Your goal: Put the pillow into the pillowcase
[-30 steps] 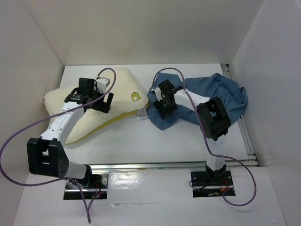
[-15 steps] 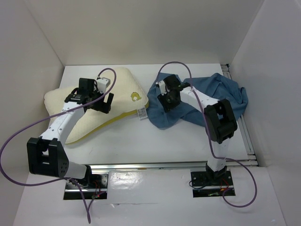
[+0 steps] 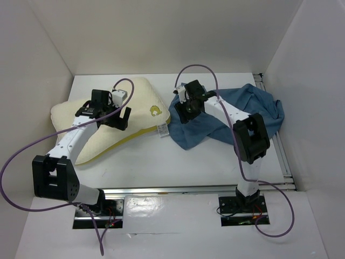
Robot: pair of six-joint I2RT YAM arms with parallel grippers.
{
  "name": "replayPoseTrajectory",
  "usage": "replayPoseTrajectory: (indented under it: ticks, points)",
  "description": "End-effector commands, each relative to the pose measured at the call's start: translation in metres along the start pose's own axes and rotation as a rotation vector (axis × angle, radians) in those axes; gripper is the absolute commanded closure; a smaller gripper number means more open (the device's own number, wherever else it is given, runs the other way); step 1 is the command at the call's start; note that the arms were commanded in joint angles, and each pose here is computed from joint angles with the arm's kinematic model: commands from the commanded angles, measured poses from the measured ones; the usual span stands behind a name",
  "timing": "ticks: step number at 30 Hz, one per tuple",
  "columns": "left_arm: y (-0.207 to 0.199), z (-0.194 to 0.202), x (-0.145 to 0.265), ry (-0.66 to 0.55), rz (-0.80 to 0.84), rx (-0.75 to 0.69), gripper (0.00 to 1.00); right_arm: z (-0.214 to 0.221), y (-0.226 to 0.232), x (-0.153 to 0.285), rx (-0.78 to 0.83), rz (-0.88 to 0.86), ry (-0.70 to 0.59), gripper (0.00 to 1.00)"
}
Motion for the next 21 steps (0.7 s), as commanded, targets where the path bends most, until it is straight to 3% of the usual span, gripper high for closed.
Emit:
replayPoseTrajectory:
  ticks: [1, 21]
  points:
    - [-0.001, -0.012, 0.004, -0.041, 0.006, -0.016, 0.0, -0.023, 0.004, -0.01, 0.018, 0.011, -0.046, 0.4]
    - [0.001, -0.003, 0.005, -0.03, -0.011, -0.023, 0.0, -0.006, -0.013, -0.059, 0.051, 0.172, 0.043, 0.38]
Point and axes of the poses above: each gripper's point midway between its finger pads, its own x axis back along the fingers, its own y axis along the line the jaws close on, z = x × y, the point moved 2 cm from there along x, back along the fingers, and after that the axes turned 4 degrees about x, right-handed, at the moved point
